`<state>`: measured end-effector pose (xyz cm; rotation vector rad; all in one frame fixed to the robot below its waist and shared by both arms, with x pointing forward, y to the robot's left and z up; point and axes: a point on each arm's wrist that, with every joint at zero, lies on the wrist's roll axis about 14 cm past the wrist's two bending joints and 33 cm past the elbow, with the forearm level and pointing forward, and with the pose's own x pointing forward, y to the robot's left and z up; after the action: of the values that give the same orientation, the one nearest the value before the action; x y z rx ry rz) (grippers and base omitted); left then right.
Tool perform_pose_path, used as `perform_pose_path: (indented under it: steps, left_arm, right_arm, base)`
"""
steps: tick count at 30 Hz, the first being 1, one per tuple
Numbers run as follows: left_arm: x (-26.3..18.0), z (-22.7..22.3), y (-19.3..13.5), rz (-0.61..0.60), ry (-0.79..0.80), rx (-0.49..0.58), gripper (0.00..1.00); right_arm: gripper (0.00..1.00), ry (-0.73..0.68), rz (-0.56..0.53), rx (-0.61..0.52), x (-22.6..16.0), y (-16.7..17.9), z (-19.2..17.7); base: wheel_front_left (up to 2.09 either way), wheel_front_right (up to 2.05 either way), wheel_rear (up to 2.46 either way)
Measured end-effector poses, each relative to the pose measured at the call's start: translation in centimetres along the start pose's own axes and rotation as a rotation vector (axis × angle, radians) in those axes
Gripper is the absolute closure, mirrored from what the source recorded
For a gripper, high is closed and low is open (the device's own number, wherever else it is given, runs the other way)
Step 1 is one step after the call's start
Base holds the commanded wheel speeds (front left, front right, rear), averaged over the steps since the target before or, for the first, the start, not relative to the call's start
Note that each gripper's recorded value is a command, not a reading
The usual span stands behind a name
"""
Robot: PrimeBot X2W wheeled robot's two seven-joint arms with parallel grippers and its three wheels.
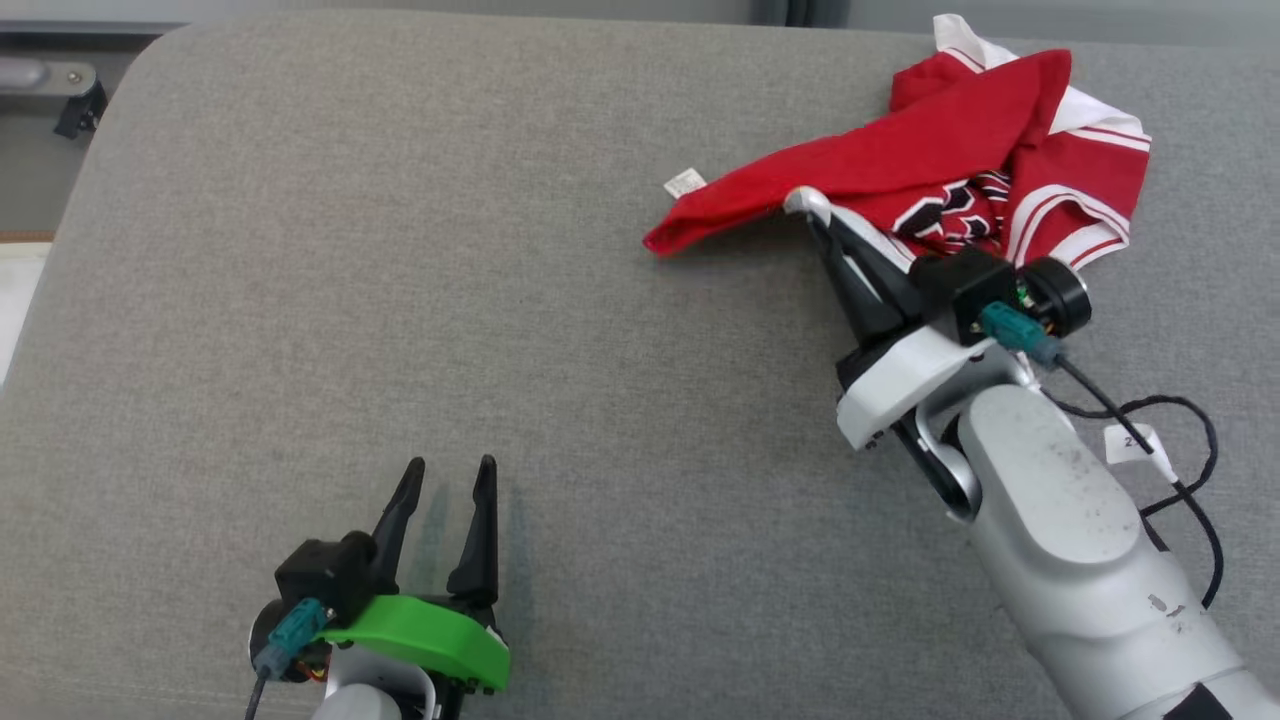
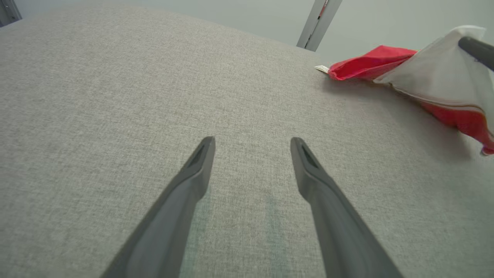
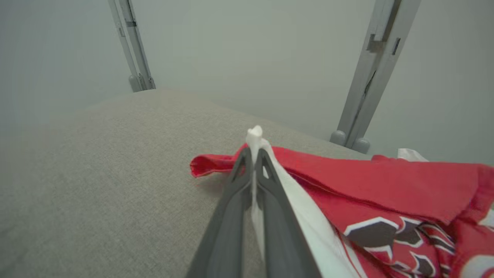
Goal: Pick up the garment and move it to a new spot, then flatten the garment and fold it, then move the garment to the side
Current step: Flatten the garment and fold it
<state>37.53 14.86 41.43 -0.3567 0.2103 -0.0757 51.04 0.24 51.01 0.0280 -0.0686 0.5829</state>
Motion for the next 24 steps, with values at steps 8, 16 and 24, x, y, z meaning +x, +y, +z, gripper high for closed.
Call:
perform_pose_path:
  steps: [8,16,24]
  left_arm:
    - [-1.8,0.5,-0.7,-0.014,-0.023,0.002,0.00]
    - [-4.6,0.8,-0.3,0.013,-0.050,-0.003,0.00]
    - [-6.5,1.4,0.5,0.051,-0.085,-0.018,0.00]
  right_arm:
    - [1.00,-0.344,0.029,-0.153,0.8,-0.2,14.0]
    - [1.00,-0.564,0.119,-0.374,0.9,2.3,25.8]
    - [1.00,-0.570,0.159,-0.524,3.9,3.8,30.3]
  base:
    - [0.00,0.00,0.00]
    - [0.00,0.00,0.00]
    - [0.00,0.00,0.00]
